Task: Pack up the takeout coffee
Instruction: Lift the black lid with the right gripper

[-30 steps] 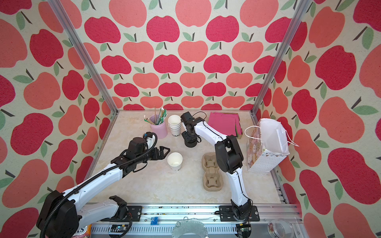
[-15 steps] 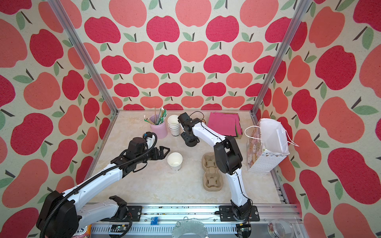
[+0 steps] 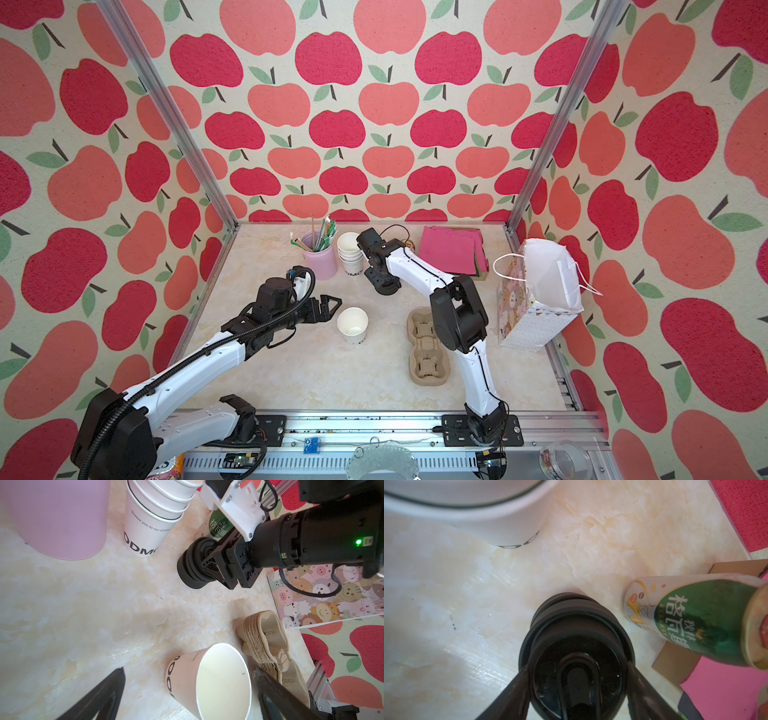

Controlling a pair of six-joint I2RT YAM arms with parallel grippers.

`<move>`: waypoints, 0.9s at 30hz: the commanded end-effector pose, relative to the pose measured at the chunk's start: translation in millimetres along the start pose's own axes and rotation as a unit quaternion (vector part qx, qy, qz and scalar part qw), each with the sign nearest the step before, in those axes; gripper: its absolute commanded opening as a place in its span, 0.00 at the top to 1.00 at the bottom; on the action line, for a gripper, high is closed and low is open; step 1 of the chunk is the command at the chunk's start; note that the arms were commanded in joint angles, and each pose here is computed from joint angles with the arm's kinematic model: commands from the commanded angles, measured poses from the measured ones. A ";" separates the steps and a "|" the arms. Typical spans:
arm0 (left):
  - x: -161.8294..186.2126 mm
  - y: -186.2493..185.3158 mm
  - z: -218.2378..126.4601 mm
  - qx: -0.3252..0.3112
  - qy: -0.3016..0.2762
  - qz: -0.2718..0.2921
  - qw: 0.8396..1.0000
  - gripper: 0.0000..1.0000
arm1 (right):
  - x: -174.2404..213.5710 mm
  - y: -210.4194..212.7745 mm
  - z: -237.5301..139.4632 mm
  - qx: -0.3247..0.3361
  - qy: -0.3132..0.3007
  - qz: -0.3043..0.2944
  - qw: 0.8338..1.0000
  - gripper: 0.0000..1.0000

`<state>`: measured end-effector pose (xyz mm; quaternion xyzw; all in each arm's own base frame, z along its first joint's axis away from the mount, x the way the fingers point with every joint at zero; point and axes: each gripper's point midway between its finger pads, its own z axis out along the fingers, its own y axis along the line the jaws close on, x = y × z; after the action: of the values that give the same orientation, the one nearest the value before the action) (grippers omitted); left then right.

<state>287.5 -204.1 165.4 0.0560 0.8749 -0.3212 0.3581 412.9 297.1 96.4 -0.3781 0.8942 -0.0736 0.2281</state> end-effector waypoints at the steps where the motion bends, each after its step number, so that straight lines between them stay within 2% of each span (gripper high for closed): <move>1: 1.6 2.6 -2.2 -0.006 -0.006 0.002 1.000 0.01 | 4.4 4.5 -6.6 -0.022 0.002 0.013 1.000 0.41; 7: 1.0 2.8 -2.6 -0.007 -0.007 0.002 1.000 0.01 | 0.3 -0.8 -16.4 -0.088 -0.015 0.090 0.992 0.41; 11: 1.8 2.9 -2.4 -0.007 -0.006 0.002 1.000 0.01 | -4.4 -5.7 -27.4 -0.117 -0.031 0.118 0.986 0.41; 20: 2.7 3.2 -2.6 -0.008 -0.004 0.002 1.000 0.01 | -19.3 -17.3 -66.0 -0.121 -0.083 0.125 0.981 0.41; 27: -1.9 0.0 -8.7 -0.004 -0.014 0.006 1.000 0.01 | -18.5 -14.8 -111.4 -0.134 -0.122 0.102 0.978 0.41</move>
<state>286.5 -201.9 169.0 0.0546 0.8727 -0.3204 0.3645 398.5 290.7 185.6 -0.3003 0.9074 0.0972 0.2776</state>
